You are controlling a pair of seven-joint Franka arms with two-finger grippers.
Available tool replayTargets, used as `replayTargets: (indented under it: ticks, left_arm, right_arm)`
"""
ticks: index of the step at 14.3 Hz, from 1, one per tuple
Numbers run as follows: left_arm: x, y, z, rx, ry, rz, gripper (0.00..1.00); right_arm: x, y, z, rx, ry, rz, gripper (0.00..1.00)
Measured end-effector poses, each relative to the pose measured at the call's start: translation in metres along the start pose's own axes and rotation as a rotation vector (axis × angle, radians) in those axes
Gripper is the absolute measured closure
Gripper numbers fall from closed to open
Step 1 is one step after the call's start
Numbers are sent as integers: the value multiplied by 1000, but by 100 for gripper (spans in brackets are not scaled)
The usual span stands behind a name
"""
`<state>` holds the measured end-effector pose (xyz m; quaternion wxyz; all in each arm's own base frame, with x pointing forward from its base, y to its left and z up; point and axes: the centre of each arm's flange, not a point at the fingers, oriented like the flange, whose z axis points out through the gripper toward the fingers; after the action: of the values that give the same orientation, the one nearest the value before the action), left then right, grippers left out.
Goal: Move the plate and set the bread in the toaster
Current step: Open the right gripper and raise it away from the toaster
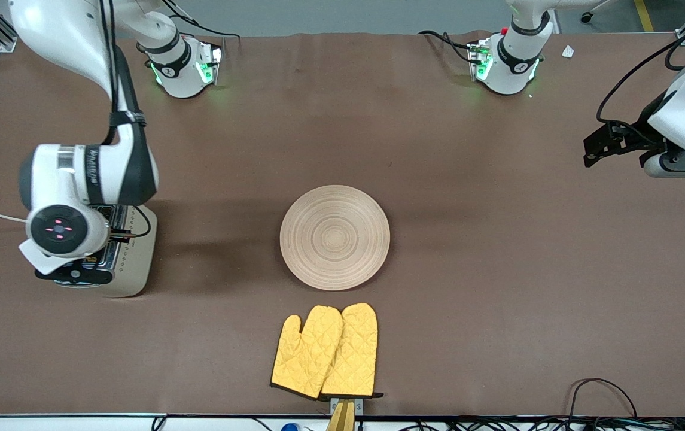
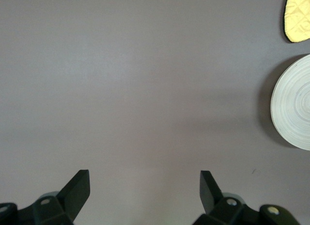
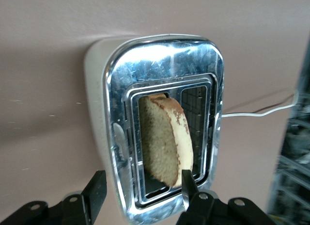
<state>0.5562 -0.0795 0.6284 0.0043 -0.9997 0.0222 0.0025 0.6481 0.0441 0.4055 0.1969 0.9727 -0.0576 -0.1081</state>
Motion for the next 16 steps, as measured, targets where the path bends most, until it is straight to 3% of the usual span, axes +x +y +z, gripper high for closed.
replayTargets:
  ticks: [5,8,11,16]
  left_arm:
    - [0,0,-1,0,3,0,0]
    - [-1,0,-3,0,6,0,0]
    - [-1,0,-3,0,6,0,0]
    - [-1,0,-6,-1,13,0,0]
  right_arm:
    - [-42,54,-81,214,99,23,11]
    - [-74,89,-120,297,165,40,7]
    - [-90,132,-128,356,186,8,0]
    - [-107,168,-131,395,182,-19,0]
